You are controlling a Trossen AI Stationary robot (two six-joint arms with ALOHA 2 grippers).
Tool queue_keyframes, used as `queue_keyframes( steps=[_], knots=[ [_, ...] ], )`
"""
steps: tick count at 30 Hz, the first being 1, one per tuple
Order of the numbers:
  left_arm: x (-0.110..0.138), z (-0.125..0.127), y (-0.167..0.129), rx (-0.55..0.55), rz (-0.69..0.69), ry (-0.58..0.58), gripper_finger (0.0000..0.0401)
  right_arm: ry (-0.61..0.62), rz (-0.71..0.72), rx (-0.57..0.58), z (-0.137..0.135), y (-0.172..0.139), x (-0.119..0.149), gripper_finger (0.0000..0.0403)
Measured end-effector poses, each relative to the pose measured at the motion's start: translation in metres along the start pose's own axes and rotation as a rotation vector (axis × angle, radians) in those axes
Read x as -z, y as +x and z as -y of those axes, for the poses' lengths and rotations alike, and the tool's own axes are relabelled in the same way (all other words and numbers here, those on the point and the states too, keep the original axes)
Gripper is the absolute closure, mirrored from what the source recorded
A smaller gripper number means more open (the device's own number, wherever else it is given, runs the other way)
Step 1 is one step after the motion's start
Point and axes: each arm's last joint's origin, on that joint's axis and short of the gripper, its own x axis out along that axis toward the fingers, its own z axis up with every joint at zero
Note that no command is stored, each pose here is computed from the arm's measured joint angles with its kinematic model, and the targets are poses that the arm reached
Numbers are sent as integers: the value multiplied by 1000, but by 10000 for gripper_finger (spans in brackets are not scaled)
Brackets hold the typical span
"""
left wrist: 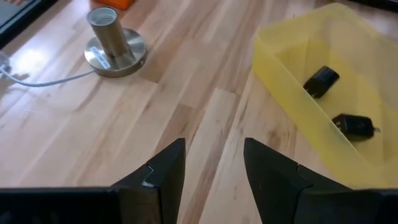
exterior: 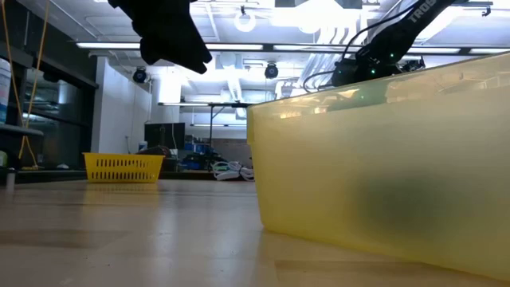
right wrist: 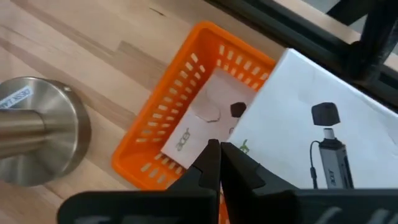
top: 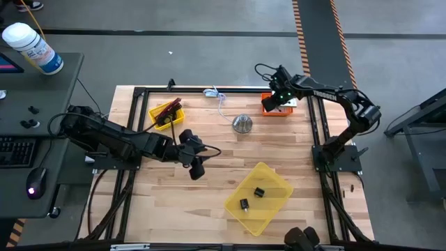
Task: Pick and place items into bin
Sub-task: Put the white card reader box into the orange bin
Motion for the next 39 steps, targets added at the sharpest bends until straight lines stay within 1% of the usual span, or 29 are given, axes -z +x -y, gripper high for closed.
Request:
queue_keyframes(
  steps=[3, 9, 13, 15, 16, 19, 22, 26, 29, 32, 39],
  knots=[
    [0, -1, 0, -18, 9, -13, 252, -12, 13, -11, 1, -2, -1, 403],
    [0, -1, 0, -20, 9, -44, 252, -23, 85, -35, -4, -12, -5, 403],
    [0, -1, 0, -34, 17, -48, 252, -7, 110, 60, 1, -19, -5, 403],
    [0, -1, 0, -37, 18, -49, 252, 7, 90, 84, 6, -18, -3, 403],
    [0, -1, 0, -37, 18, -49, 252, 14, 78, 113, 10, -18, -2, 403],
    [0, -1, 0, -37, 18, -49, 252, 80, 75, 243, 21, -19, -1, 403],
    [0, -1, 0, -38, 18, -49, 252, 153, 86, 337, 35, -21, -2, 403],
    [0, -1, 0, -38, 17, -49, 252, 261, 83, 377, 54, -23, -2, 403],
    [0, -1, 0, -38, 17, -49, 252, 306, 59, 423, 66, -24, 1, 403],
    [0, -1, 0, -40, 18, -49, 252, 314, 53, 429, 73, -25, 1, 403],
    [0, -2, 0, -55, 26, -48, 252, 309, 37, 449, 74, -17, 1, 403]
  ],
)
